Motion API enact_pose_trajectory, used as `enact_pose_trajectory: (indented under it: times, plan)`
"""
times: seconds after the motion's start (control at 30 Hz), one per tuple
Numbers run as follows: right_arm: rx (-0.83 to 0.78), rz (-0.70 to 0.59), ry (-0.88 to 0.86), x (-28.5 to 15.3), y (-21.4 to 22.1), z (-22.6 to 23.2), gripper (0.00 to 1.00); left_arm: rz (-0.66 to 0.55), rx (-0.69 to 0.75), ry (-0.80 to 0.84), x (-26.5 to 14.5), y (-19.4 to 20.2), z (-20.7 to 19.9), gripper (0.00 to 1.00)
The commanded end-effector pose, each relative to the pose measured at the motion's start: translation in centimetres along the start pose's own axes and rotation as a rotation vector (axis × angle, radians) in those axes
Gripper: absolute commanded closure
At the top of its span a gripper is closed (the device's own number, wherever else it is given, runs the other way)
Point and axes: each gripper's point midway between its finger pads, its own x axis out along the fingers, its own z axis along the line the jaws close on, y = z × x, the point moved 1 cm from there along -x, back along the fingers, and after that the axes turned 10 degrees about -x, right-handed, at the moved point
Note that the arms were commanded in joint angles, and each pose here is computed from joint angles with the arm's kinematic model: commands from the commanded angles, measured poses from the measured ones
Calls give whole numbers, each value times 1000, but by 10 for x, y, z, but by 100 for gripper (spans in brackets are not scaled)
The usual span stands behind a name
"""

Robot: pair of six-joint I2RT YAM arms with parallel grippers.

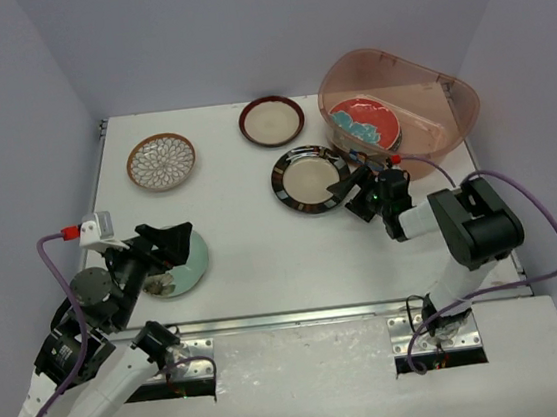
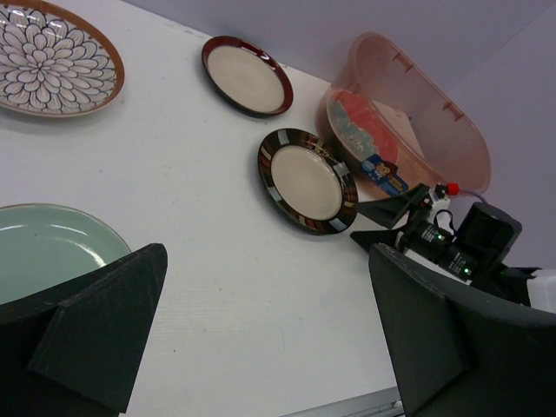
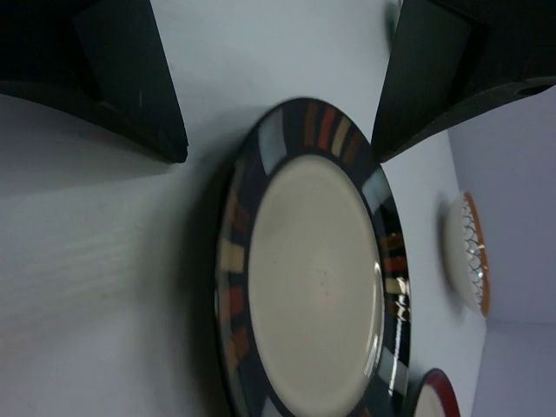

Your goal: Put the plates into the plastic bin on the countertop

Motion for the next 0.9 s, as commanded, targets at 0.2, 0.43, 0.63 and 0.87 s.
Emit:
enact_pose_trajectory:
  times: [0.2,0.43,0.63,0.87]
  plan:
    - [195,79,289,42,39,-68,52,-24,-17,45,-4,-7,-8,0]
    - [199,84,239,28,57,-59,100,-18,-14,49,-3,-6,-9,0]
    - [169,51,-58,0,50,20,100,-14,-13,51,-3,-5,-10,0]
    - [155,-36,-408,-58,-2,123,100,-15,-13,50,-3,-5,-10,0]
